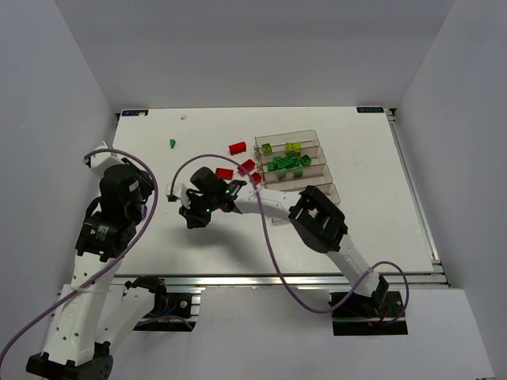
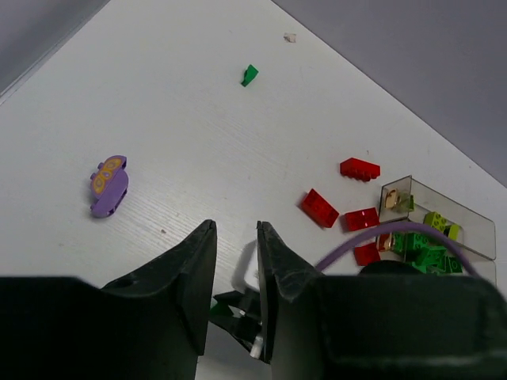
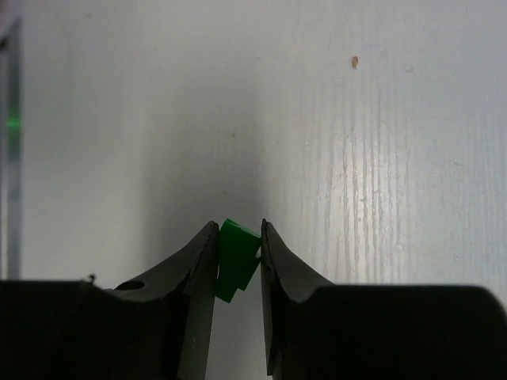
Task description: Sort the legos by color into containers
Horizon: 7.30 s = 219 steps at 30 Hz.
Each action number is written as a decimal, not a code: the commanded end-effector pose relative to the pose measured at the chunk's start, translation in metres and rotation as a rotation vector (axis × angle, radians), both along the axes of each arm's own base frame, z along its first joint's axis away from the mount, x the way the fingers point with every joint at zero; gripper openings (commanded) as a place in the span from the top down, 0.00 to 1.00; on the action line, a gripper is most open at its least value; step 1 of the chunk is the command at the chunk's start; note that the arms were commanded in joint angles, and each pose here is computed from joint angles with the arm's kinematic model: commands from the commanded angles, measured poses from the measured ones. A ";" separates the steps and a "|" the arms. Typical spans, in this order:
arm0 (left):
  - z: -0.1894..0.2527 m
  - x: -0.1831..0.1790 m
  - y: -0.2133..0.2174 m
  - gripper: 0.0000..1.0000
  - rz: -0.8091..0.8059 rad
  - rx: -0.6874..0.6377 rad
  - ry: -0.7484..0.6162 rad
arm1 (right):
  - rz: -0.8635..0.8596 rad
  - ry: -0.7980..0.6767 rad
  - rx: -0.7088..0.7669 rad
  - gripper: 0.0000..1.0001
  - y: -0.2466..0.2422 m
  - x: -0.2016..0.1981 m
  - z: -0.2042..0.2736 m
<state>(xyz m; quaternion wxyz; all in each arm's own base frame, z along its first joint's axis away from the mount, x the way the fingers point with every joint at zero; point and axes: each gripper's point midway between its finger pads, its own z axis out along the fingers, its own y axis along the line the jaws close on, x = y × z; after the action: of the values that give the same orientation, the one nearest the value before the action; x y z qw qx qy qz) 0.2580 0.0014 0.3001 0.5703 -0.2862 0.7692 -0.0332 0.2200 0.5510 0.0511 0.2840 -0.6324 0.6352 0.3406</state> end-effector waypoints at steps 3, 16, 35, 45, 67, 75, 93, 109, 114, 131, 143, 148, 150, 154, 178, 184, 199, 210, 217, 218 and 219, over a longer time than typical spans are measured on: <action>0.007 0.017 -0.008 0.64 -0.016 -0.039 -0.064 | 0.226 0.028 0.157 1.00 -0.046 -0.007 0.102; -0.041 0.072 -0.059 0.86 -0.181 -0.168 -0.033 | -0.291 -0.048 0.102 1.00 -0.230 0.120 0.135; -0.091 0.100 -0.089 0.32 -0.258 -0.249 0.108 | -0.750 -0.067 -0.101 1.00 -0.378 0.269 0.066; -0.117 0.125 -0.082 0.24 -0.253 -0.252 0.216 | -0.745 -0.070 -0.102 0.38 -0.382 0.274 0.068; -0.205 0.280 -0.011 0.14 -0.232 0.074 0.529 | -0.460 -0.050 0.184 0.16 -0.351 0.195 0.175; -0.214 0.312 0.006 0.16 -0.284 0.257 0.523 | -0.471 -0.026 0.210 0.24 -0.354 0.193 0.176; -0.244 0.351 0.023 0.30 -0.323 0.340 0.523 | -0.497 -0.009 0.244 0.30 -0.360 0.201 0.181; -0.254 0.346 0.023 0.80 -0.327 0.309 0.536 | -0.496 0.008 0.252 0.32 -0.361 0.196 0.179; -0.238 0.347 0.014 0.99 -0.338 0.263 0.470 | -0.491 0.016 0.260 0.34 -0.360 0.190 0.181; -0.071 0.214 -0.202 1.00 -1.056 -0.311 -0.180 | -0.449 0.074 0.276 0.99 -0.357 0.169 0.176; -0.101 0.173 -0.333 1.00 -1.267 -0.311 -0.053 | -0.443 0.040 0.273 0.98 -0.359 0.162 0.184; -0.125 0.192 -0.343 1.00 -1.202 -0.248 -0.002 | -0.448 0.039 0.267 0.96 -0.361 0.157 0.182; -0.136 0.197 -0.347 1.00 -1.195 -0.218 0.030 | -0.449 0.036 0.265 0.96 -0.362 0.155 0.182; -0.154 0.208 -0.351 0.93 -1.159 -0.149 0.096 | -0.451 0.035 0.263 0.94 -0.362 0.155 0.181; -0.101 0.197 -0.311 0.63 -0.958 -0.030 0.043 | -0.242 -0.019 0.234 0.50 -0.351 0.136 0.176; -0.116 0.160 -0.237 0.67 -0.729 -0.076 0.175 | -0.183 -0.159 0.212 0.11 -0.334 0.126 0.172; -0.176 0.058 0.035 0.02 0.080 -0.103 0.497 | -0.129 -0.016 0.238 0.63 -0.280 0.129 0.165; -0.215 0.068 0.093 0.02 0.043 0.022 0.749 | -0.147 -0.039 0.242 0.36 -0.285 0.121 0.157; -0.239 0.078 0.107 0.02 -0.070 0.148 0.878 | -0.161 -0.051 0.231 0.34 -0.287 0.123 0.157; -0.241 0.078 0.108 0.02 -0.083 0.161 0.891 | -0.160 -0.048 0.228 0.34 -0.287 0.122 0.156; -0.244 0.077 0.109 0.02 -0.115 0.186 0.911 | -0.161 -0.053 0.228 0.34 -0.288 0.123 0.158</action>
<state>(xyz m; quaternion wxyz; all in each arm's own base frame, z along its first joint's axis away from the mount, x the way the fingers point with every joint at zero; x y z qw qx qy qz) 0.3295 0.0994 0.0470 0.1933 -0.2344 0.9460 0.1133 0.3440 0.2622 0.1863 0.3701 -0.5424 0.6521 0.3789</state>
